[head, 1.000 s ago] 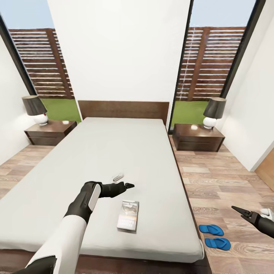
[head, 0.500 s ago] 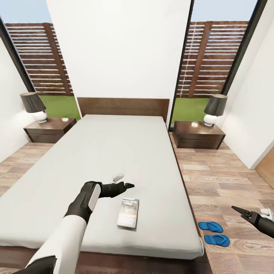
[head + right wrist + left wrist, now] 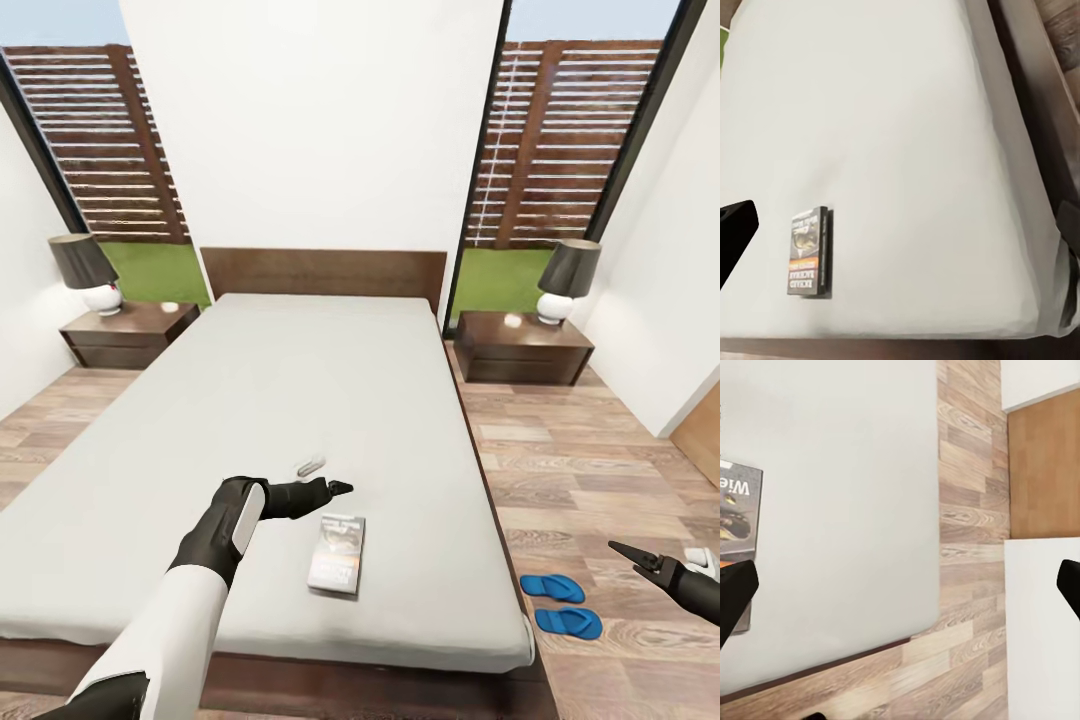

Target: In the bedroom, move the book from the bed onto either nightstand, and place the two sandals side by side next to the bed.

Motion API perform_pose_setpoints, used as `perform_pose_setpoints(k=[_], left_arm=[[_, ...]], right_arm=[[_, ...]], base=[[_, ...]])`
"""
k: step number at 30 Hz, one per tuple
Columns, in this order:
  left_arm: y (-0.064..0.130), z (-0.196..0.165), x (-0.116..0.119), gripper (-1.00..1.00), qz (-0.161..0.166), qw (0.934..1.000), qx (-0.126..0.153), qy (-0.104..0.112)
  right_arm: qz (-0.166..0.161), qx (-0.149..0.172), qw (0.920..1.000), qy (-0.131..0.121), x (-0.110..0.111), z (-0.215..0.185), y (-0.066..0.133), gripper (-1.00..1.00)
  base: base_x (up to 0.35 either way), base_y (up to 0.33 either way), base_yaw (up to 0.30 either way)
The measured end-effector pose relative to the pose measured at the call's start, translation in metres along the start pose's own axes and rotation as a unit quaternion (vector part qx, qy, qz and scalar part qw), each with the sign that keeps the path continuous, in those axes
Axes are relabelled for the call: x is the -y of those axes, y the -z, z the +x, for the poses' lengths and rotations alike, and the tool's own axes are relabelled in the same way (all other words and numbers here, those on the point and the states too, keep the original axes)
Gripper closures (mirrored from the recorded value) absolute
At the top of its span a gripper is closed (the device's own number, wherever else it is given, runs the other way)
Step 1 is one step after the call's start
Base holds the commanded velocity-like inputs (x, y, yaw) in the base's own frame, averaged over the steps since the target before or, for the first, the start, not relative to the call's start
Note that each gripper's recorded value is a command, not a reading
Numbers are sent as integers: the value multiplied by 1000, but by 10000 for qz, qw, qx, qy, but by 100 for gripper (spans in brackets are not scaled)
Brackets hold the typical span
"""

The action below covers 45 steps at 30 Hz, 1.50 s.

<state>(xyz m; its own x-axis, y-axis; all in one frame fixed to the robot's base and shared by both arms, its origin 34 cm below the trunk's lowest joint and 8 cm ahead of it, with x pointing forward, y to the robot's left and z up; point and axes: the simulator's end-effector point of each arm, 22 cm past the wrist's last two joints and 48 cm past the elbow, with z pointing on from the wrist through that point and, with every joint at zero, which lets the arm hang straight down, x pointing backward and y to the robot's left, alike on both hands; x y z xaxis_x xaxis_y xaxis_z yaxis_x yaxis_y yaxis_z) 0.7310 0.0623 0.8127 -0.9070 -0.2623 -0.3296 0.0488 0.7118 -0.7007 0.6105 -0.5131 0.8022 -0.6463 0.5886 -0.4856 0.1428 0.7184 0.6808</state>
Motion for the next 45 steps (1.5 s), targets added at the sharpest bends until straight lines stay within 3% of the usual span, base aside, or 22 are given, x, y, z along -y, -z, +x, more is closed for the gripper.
perform_pose_setpoints(k=[28, 45], left_arm=[[-16, 15, -19, -100, -61, 9998, -138, 137], [-17, 5, -21, -100, -67, 9999, 101, 27]], right_arm=[[146, -272, 9995, -42, 15, 23, -11, -100], [156, -286, 9995, -42, 16, 24, -12, -100]], base=[[14, 0, 0], [81, 0, 0]])
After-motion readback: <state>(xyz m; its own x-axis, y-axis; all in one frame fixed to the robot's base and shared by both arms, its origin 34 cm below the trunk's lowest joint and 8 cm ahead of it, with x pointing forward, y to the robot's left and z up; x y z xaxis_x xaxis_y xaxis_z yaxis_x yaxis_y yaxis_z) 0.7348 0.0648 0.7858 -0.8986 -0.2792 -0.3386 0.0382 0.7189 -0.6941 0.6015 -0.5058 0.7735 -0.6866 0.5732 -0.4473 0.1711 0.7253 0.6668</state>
